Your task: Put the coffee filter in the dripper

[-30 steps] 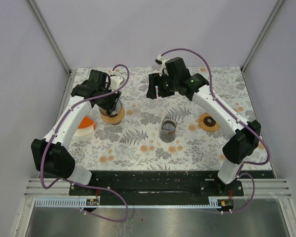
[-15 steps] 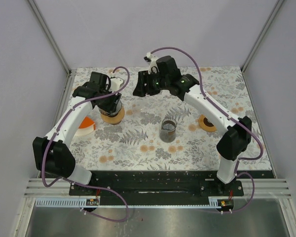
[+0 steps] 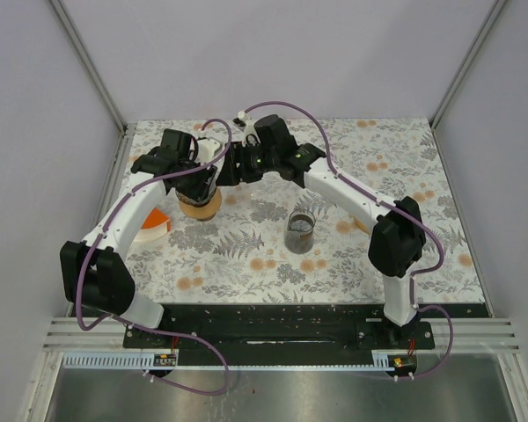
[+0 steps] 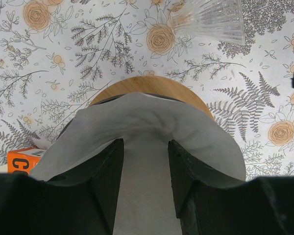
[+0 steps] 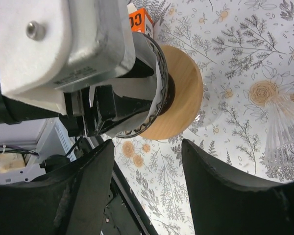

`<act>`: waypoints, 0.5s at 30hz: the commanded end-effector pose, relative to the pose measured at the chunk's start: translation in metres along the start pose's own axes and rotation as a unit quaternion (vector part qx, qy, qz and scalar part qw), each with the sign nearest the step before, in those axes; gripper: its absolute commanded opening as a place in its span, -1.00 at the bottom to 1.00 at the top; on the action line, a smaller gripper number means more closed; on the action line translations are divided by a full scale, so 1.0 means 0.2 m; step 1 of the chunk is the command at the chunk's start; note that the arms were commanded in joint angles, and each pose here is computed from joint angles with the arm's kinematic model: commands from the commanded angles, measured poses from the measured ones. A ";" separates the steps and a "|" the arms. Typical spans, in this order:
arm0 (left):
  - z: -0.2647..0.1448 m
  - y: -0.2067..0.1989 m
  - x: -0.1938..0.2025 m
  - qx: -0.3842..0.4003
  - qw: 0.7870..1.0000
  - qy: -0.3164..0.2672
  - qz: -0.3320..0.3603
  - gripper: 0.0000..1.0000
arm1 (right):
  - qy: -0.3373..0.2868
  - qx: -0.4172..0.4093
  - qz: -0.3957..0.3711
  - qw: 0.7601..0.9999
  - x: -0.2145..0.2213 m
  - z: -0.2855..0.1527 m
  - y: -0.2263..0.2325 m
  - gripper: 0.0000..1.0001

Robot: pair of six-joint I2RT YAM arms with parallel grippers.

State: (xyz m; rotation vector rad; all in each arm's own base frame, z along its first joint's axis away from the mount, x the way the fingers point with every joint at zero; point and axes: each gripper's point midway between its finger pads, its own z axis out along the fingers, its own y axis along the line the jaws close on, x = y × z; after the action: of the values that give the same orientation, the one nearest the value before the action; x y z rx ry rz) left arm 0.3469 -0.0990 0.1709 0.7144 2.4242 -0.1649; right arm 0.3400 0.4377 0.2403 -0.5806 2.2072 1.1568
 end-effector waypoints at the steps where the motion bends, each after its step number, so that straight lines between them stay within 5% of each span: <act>1: 0.00 0.00 -0.05 0.006 1.000 -0.024 -0.003 -0.08 | -0.029 -0.024 0.010 0.999 -0.07 0.06 0.05 0.28; 15: -0.02 0.00 -0.05 0.009 1.000 -0.030 -0.002 -0.07 | -0.031 -0.019 0.054 0.998 -0.04 0.19 -0.03 -0.02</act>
State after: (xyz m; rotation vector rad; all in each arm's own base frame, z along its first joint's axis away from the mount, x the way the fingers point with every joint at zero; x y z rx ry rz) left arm 0.3474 -0.0985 0.1710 0.7097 2.4228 -0.1747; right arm 0.3557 0.4569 0.2117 -0.4627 2.2534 1.2136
